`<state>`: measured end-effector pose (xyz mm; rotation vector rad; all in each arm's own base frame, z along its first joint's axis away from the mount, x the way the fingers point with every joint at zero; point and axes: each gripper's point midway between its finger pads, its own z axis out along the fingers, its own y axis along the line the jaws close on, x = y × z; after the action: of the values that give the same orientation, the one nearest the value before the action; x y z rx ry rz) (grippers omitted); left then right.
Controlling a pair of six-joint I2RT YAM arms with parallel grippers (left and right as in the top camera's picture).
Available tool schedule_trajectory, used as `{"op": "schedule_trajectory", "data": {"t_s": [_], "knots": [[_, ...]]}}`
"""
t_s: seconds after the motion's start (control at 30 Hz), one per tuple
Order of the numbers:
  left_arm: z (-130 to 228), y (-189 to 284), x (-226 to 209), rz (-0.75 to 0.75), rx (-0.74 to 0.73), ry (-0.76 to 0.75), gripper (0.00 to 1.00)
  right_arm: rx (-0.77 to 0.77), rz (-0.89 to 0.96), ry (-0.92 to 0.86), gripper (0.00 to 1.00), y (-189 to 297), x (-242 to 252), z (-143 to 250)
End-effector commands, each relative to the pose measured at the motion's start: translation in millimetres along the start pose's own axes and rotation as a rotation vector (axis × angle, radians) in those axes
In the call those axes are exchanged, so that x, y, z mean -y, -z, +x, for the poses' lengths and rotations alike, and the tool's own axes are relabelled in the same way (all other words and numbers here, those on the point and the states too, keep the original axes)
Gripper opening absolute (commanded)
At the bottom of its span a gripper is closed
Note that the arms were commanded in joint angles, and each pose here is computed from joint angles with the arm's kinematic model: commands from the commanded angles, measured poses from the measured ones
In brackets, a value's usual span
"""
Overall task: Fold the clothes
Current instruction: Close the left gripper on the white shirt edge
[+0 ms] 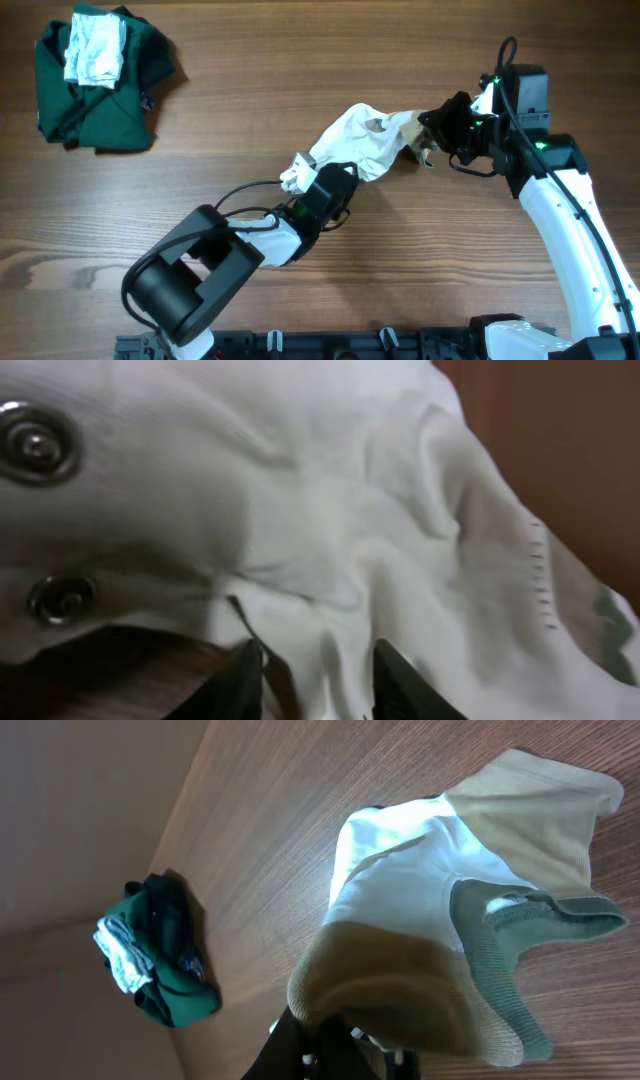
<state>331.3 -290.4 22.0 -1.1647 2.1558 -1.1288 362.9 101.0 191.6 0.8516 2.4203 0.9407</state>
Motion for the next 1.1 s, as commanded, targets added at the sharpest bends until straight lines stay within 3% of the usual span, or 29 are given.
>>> {"op": "schedule_trajectory", "data": {"t_s": [0.0,0.17,0.33,0.43,0.6,0.87,1.07], "knots": [[8.3,-13.6,-1.9,-0.014,-0.027,-0.02,0.37,-0.009,-0.018,0.002,0.06,2.1,-3.3,1.7],[10.0,-16.0,3.2,-0.001,-0.033,-0.019,0.36,-0.01,-0.017,0.004,0.06,2.1,-3.2,1.8],[10.1,-16.0,3.2,-0.002,-0.034,-0.018,0.2,-0.009,-0.017,0.004,0.06,2.1,-3.2,1.7],[10.1,-16.0,3.2,-0.002,-0.034,-0.018,0.05,-0.01,-0.016,0.004,0.06,2.1,-3.0,1.9],[10.0,-16.0,5.2,0.006,-0.034,-0.021,0.04,-0.008,-0.012,0.004,0.06,2.1,-2.1,1.8],[8.4,-10.5,44.1,0.152,-0.043,-0.235,0.04,0.018,0.007,0.028,0.06,2.1,1.2,-2.9],[-19.2,17.2,93.2,0.288,-0.123,-0.444,0.04,0.064,0.008,0.041,0.06,2.5,-0.8,-12.2]]}}
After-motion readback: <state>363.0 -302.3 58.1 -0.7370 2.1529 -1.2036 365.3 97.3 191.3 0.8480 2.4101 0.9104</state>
